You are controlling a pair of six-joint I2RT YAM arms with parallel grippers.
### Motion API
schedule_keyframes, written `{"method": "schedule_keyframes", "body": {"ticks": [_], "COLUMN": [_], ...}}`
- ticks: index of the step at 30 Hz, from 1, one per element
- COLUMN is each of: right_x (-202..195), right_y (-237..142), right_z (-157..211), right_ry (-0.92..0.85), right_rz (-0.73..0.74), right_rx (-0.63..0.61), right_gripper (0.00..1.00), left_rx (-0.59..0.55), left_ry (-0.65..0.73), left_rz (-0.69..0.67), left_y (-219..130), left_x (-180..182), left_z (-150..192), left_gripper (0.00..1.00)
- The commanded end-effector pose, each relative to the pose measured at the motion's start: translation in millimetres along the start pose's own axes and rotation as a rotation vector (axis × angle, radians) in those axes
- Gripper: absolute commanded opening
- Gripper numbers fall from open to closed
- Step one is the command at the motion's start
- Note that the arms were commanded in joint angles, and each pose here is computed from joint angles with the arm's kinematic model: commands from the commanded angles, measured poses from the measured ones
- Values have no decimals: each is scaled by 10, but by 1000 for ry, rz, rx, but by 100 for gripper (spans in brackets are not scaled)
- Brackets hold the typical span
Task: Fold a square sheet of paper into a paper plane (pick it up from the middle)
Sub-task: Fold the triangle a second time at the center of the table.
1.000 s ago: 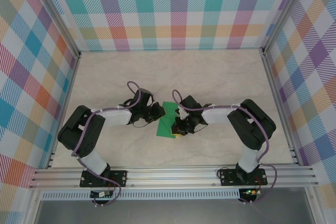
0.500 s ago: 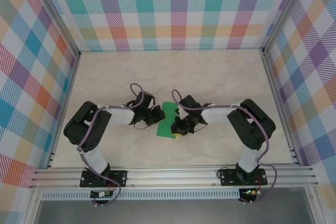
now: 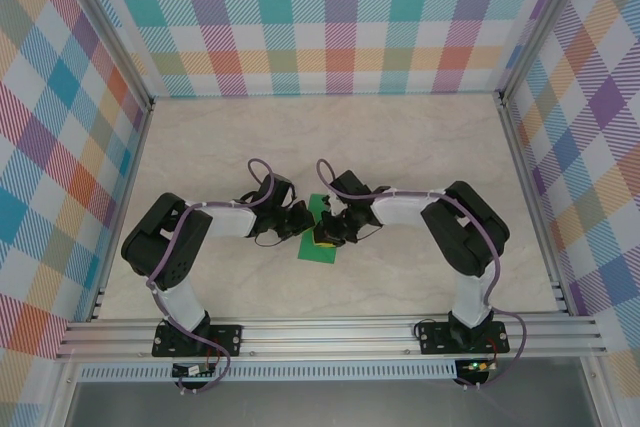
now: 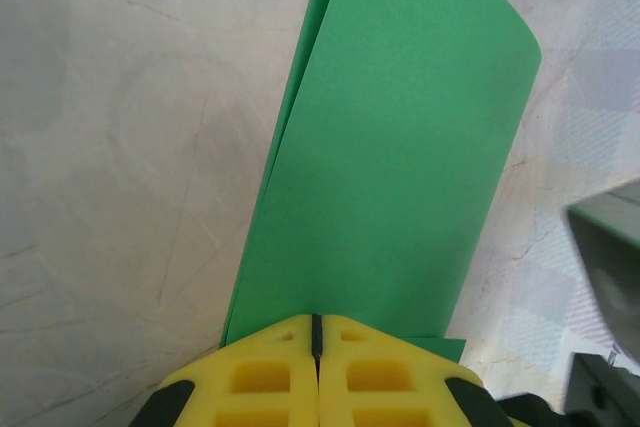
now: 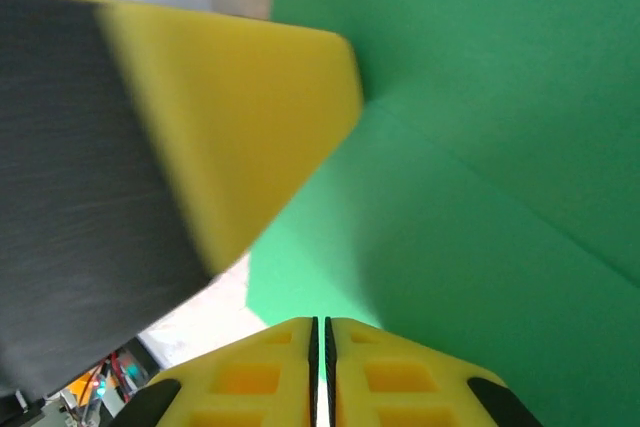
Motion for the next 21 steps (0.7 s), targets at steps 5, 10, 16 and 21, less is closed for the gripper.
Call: {"method": "schedule_keyframes", "body": {"ticks": [5, 10, 16, 21], "right_x": [-172, -118, -222, -278], "right_y": [68, -25, -25, -62], "right_z": [165, 264, 465, 613], "right_ry": [47, 29, 50, 58], "right_rz": [101, 54, 38, 33], "right_rx": [78, 76, 105, 112], "right_gripper": [13, 14, 14, 15], "left_rx": [0, 0, -2, -3], "left_ry": [-19, -25, -32, -35], "left_rz": [-136, -150, -165, -167], "left_y": [106, 125, 138, 135], "left_x": [264, 286, 311, 314], "left_z": [50, 46, 44, 45], "left_gripper": [5, 4, 4, 4]}}
Point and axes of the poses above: each hand's point on the last joint's axis, 136 mm out from that joint toward the fingers, its own y axis out along the fingers, its own x axis along the line the jaws close on, z = x × y, the point moved 9 cm from there along -y, back along the fingers, and after that the axes turned 11 degrees about -y, right-handed, at the moved point
